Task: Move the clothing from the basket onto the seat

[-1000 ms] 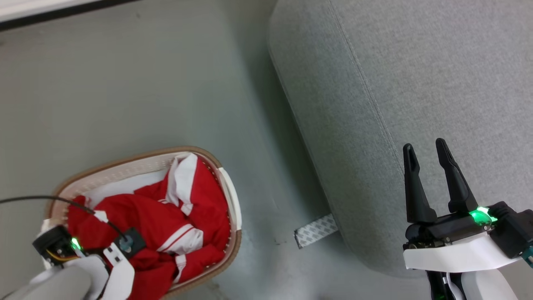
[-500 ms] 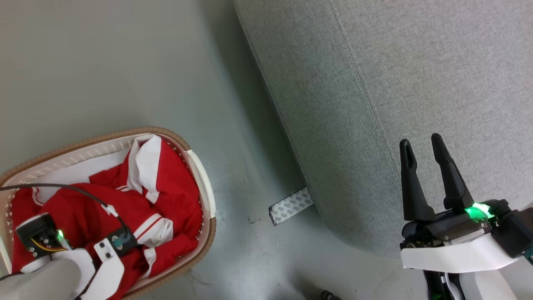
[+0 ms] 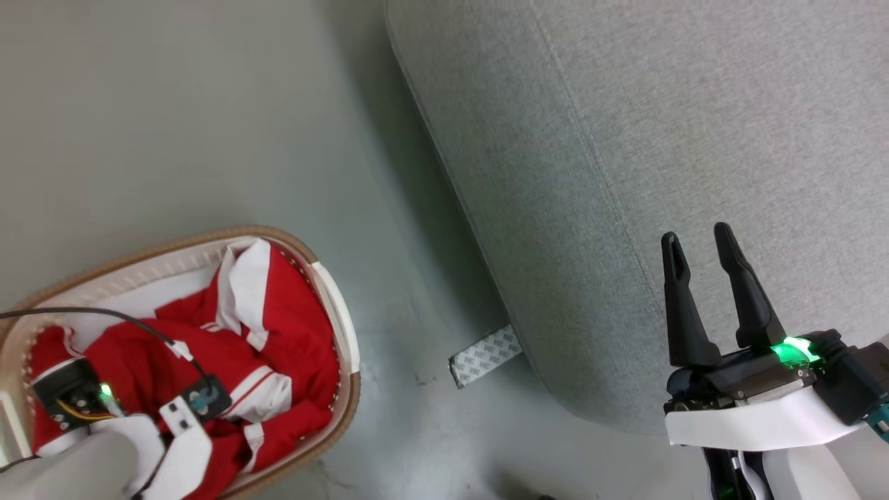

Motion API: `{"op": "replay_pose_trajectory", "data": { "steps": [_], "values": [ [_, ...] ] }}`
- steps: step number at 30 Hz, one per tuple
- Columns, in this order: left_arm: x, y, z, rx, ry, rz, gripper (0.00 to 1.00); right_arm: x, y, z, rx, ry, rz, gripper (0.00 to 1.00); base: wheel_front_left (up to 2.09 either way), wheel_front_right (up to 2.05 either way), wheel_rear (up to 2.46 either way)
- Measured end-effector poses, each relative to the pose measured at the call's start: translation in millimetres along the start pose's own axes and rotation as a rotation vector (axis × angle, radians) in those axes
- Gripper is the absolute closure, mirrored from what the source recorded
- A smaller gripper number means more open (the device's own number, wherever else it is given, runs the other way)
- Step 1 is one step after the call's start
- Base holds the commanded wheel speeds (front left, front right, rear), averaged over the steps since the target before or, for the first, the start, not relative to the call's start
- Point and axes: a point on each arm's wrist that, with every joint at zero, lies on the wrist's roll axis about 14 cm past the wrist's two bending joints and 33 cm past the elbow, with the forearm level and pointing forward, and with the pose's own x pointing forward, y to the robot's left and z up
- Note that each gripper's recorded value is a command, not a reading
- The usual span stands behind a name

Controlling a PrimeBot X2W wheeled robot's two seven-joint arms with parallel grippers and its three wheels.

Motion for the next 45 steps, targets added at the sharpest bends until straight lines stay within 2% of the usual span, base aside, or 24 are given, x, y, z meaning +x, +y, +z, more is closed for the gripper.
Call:
{"op": "replay_pose_trajectory", "data": {
  "steps": [6,15,28,35,45],
  "values": [
    [-22,-1,35,-0.060,-0.106,0.035,1.00,-4,1,13,-0.019,-0.037,0.015,0.00,0.00,0.00,0.00],
    [-81,-14,79,-0.152,-0.290,0.132,1.00,-12,15,46,-0.036,-0.135,0.076,0.00,0.00,0.00,0.00],
    [-190,-3,113,-0.359,-0.628,0.379,1.00,-28,65,58,-0.006,-0.184,0.232,0.00,0.00,0.00,0.00],
    [-246,2,118,-0.411,-0.770,0.502,1.00,-34,96,65,0.016,-0.208,0.325,0.00,0.00,0.00,0.00],
    [-348,19,149,-0.373,-1.018,0.709,1.00,-48,121,73,0.036,-0.234,0.405,0.00,0.00,0.00,0.00]
  ]
}}
